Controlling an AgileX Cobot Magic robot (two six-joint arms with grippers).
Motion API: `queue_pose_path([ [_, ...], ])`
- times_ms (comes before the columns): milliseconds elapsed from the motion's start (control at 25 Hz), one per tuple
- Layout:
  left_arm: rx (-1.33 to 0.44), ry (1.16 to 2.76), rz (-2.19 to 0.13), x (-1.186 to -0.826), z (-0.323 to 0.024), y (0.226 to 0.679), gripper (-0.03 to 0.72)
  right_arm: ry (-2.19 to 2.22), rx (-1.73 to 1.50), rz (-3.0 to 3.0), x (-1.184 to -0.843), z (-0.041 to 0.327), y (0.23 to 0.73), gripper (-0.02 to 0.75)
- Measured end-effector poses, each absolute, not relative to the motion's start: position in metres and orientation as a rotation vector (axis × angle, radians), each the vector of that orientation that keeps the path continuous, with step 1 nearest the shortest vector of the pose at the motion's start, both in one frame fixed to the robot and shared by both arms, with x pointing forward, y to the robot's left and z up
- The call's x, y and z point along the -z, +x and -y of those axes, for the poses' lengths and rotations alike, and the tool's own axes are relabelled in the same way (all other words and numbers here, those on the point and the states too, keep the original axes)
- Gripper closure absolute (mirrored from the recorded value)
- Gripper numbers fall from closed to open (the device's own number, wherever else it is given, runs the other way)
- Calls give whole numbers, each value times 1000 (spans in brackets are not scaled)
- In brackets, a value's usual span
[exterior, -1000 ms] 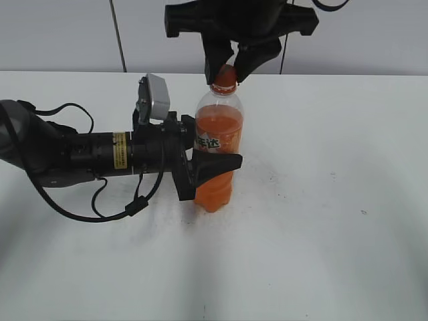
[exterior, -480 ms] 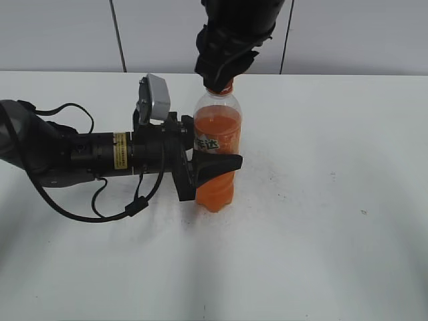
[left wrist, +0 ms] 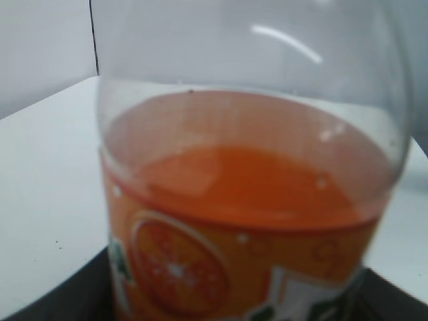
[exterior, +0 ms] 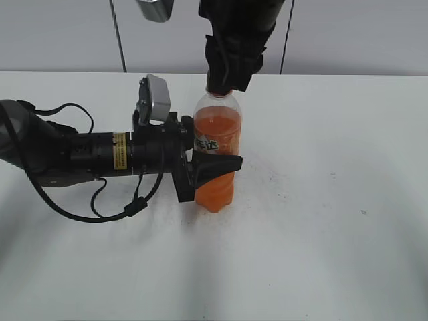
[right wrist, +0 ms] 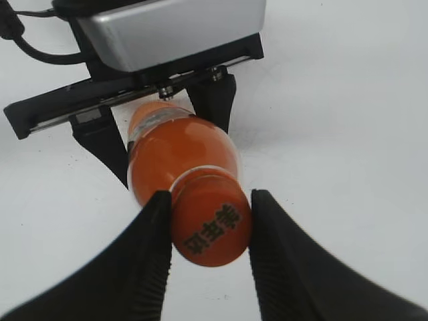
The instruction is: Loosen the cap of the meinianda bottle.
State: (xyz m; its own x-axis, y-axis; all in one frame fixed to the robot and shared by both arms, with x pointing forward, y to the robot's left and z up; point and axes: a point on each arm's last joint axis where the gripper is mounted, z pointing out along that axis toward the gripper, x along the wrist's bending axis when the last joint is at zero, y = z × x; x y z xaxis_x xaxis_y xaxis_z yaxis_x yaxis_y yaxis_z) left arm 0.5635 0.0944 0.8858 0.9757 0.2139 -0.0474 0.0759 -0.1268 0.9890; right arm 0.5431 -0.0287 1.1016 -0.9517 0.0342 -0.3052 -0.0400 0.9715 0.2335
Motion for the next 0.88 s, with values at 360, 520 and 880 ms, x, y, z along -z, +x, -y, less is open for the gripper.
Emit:
queue_pose_path([
  [360,-115,1702,-210,-886,-95,563,270,-313,-288,-2776,-1101,29,543,468],
  [520,-115,1702,-210,-886,-95,563,270,-495,-256,-2739,-1101,29,543,468],
  [880,-109,1702,-202,-886,-95,562,270,-650,-246,-2659,-1117,29,543,468],
])
